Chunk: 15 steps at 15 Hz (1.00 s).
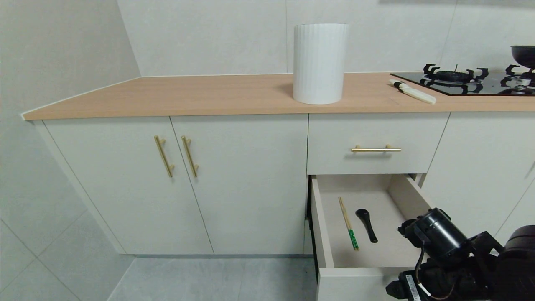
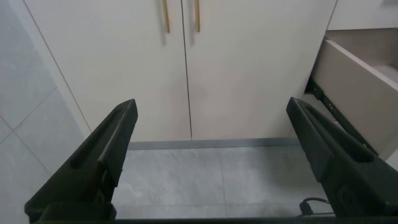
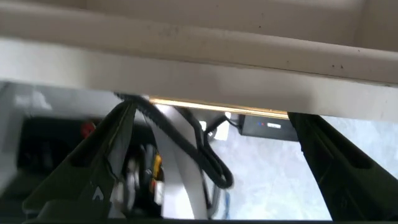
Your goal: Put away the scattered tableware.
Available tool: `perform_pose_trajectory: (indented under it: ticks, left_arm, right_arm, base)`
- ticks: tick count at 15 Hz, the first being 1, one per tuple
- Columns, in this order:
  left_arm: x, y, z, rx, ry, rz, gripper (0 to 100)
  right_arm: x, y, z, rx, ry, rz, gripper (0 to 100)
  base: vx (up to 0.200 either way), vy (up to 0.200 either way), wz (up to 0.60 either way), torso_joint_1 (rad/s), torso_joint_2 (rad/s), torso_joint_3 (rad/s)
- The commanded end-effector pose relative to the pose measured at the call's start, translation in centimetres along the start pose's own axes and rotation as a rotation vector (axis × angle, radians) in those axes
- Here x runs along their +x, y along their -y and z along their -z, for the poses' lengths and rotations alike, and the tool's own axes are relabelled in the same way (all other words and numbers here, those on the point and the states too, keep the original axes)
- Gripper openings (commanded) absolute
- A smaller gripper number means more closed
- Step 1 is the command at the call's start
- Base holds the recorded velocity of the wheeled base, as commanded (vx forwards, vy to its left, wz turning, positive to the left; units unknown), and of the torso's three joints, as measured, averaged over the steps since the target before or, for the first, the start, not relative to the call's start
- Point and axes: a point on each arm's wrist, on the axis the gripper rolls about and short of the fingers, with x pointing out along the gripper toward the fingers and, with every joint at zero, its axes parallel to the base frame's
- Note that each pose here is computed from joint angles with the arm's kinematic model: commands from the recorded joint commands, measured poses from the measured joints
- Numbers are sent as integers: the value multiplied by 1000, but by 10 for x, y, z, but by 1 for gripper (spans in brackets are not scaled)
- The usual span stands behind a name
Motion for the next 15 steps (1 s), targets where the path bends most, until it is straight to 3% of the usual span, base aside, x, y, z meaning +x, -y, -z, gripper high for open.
perform_pose_trajectory:
  ticks: [1,15]
  left_arm:
    - [0,0,0,0,0,0,100]
    - [0,0,0,0,0,0,100]
  right_arm:
    - [5,2,-3,17,-11,12,100]
    - [64,16,-39,148,165,56,100]
  base:
    - [0,0,0,0,0,0]
    - [0,0,0,0,0,0]
